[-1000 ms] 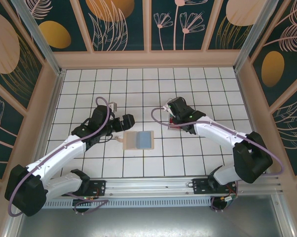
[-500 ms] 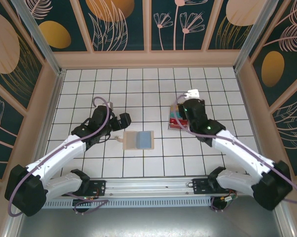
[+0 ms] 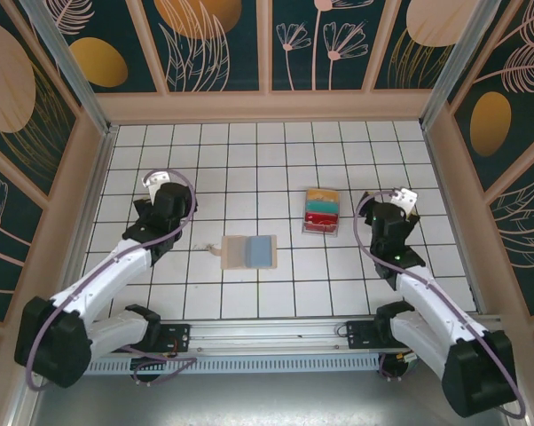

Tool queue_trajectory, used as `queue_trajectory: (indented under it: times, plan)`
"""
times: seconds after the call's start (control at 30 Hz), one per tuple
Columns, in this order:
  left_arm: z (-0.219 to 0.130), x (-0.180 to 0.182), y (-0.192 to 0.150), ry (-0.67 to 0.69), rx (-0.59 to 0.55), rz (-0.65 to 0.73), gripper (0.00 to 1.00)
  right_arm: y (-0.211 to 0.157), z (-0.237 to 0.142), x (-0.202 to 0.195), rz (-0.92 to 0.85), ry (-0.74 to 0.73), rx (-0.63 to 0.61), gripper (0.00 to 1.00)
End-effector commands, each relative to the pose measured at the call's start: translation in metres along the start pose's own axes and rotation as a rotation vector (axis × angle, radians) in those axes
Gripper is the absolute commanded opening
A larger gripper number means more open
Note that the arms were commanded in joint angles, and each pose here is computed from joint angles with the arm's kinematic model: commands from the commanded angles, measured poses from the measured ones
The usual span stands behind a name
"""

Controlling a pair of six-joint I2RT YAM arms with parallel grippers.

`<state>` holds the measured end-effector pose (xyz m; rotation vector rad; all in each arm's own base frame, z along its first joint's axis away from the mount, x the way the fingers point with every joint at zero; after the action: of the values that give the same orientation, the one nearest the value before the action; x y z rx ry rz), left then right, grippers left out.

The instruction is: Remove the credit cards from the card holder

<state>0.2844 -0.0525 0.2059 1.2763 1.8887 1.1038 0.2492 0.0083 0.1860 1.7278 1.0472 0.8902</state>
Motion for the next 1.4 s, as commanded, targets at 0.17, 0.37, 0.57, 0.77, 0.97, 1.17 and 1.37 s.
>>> queue_trajectory:
  times: [0.17, 0.37, 0.57, 0.77, 0.97, 1.17, 1.37]
  plan:
    - [0.077, 0.049, -0.007, 0.250, 0.027, -0.020, 0.99, -0.003, 0.051, -0.021, 0.002, -0.091, -0.079, 0.99]
    - [0.106, 0.058, -0.008, 0.296, -0.074, -0.062, 0.99, -0.012, 0.089, -0.017, -0.063, -0.120, -0.073, 0.99]
    - [0.121, 0.058, -0.009, 0.220, -0.159, -0.055, 0.99, -0.015, 0.114, -0.005, -0.082, -0.014, -0.040, 0.98]
    - [0.117, 0.054, -0.009, 0.063, -0.183, -0.055, 0.99, -0.017, 0.089, -0.013, -0.048, 0.046, -0.142, 0.99]
    - [0.079, 0.058, -0.017, -0.076, -0.345, -0.062, 0.99, -0.020, 0.083, -0.005, -0.089, 0.164, -0.154, 0.99]
    - [0.066, 0.061, -0.034, -0.138, -0.402, -0.053, 0.99, -0.033, 0.071, -0.004, -0.119, 0.258, -0.197, 0.96]
    - [0.066, 0.061, -0.034, -0.134, -0.410, -0.051, 0.99, -0.031, 0.073, -0.003, -0.117, 0.273, -0.186, 0.99]
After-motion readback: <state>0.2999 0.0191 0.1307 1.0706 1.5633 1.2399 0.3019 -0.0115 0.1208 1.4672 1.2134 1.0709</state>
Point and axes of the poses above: each hand's point on the last joint's axis, 136 mm out from that joint toward the fingers, its own z axis out along the fingers, its own x axis along the line the jaws close on, y = z × x, the point moved 7 cm from there along -z, back along the fingers, and after that the axes turned 2 degrees about -z, right-handed, at the moved point
